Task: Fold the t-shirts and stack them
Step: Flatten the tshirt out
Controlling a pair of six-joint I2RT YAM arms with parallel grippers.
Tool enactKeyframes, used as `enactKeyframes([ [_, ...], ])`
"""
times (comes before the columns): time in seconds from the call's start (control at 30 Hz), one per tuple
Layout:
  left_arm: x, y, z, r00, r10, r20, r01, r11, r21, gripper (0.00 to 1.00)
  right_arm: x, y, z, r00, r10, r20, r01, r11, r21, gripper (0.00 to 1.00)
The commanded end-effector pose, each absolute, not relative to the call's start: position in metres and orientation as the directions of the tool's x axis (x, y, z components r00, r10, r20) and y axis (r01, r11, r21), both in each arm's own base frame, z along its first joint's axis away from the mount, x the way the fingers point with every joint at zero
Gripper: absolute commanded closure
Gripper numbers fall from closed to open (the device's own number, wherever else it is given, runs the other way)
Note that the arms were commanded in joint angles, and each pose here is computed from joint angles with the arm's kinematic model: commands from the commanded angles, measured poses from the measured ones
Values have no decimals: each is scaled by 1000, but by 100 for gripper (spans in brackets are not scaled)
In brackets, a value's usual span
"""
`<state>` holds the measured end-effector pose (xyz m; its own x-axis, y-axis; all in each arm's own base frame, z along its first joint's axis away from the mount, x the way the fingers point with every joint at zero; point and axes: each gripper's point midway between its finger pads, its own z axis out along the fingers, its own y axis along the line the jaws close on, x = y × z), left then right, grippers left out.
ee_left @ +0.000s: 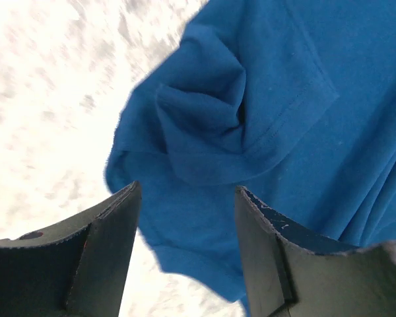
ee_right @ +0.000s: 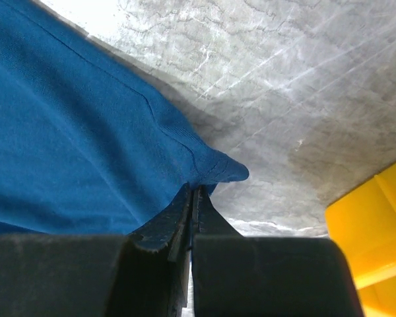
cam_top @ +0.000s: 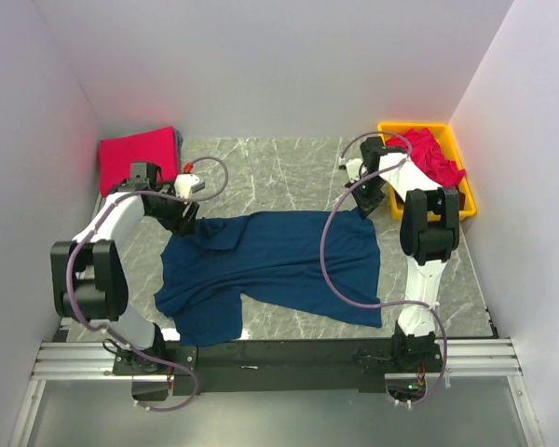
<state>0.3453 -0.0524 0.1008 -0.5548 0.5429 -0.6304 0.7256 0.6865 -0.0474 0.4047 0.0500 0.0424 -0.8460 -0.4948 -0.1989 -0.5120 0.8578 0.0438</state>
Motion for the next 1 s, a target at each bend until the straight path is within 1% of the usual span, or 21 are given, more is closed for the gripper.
enactKeyframes([
  [0.0, 348, -55, 92, -637, 477, -605, 662, 741, -114, 37, 409, 45, 76, -821, -506, -265, -527, 850, 10, 100],
  [0.1, 352, -50, 75, -698, 443, -562, 609, 781, -141, 38, 405, 46, 74, -819, -517, -249, -538, 843, 20, 100],
  [0.13, 353, -50, 73, -706, 436, -559, 602, 785, -148, 38, 404, 51, 77, -815, -517, -262, -546, 836, 46, 95],
  [0.2, 352, -52, 69, -731, 408, -547, 581, 792, -187, 38, 401, 67, 93, -797, -518, -310, -566, 820, 85, 82],
  [0.23, 350, -55, 69, -740, 387, -550, 576, 787, -221, 38, 396, 83, 100, -790, -506, -346, -577, 804, 142, 68],
  [0.27, 350, -56, 72, -755, 354, -553, 559, 787, -259, 38, 392, 95, 108, -778, -505, -374, -589, 792, 158, 65],
  [0.3, 354, -48, 78, -766, 308, -565, 531, 798, -284, 38, 388, 118, 125, -734, -524, -431, -633, 759, 155, 62],
  [0.33, 354, -51, 84, -772, 261, -579, 523, 779, -346, 38, 380, 133, 126, -727, -525, -442, -643, 747, 170, 60],
  [0.37, 350, -41, 84, -809, 198, -553, 467, 788, -402, 38, 376, 148, 139, -705, -522, -480, -659, 733, 170, 59],
  [0.4, 352, -37, 89, -814, 171, -555, 456, 781, -428, 39, 371, 178, 143, -668, -540, -512, -696, 696, 174, 59],
  [0.47, 343, -39, 93, -842, 117, -527, 422, 751, -508, 39, 364, 211, 149, -679, -506, -532, -690, 687, 227, 59],
  [0.5, 339, -36, 91, -855, 90, -511, 397, 748, -533, 38, 355, 243, 154, -652, -512, -559, -724, 640, 259, 59],
  [0.57, 331, -39, 89, -875, 47, -481, 357, 734, -578, 39, 344, 277, 155, -672, -480, -565, -715, 620, 324, 59],
  [0.6, 327, -42, 84, -884, 34, -466, 340, 731, -592, 39, 336, 306, 159, -661, -460, -592, -726, 591, 352, 59],
  [0.67, 325, -45, 82, -898, -12, -439, 293, 727, -621, 39, 328, 333, 153, -660, -451, -601, -731, 571, 373, 57],
  [0.7, 325, -46, 79, -900, -25, -436, 283, 726, -627, 40, 327, 348, 153, -679, -423, -600, -712, 577, 400, 53],
  [0.73, 325, -46, 76, -904, -39, -426, 267, 727, -633, 40, 319, 368, 157, -668, -429, -607, -726, 553, 408, 52],
  [0.8, 327, -46, 71, -913, -76, -401, 223, 731, -645, 40, 314, 386, 139, -712, -430, -555, -691, 569, 445, 51],
  [0.83, 327, -46, 68, -918, -86, -388, 206, 731, -650, 40, 311, 399, 140, -710, -431, -557, -694, 559, 453, 49],
  [0.9, 328, -45, 63, -926, -116, -359, 162, 737, -656, 41, 309, 410, 123, -743, -424, -517, -663, 572, 484, 44],
  [0.97, 330, -45, 58, -930, -136, -341, 135, 737, -663, 42, 302, 420, 113, -761, -425, -490, -646, 562, 517, 42],
])
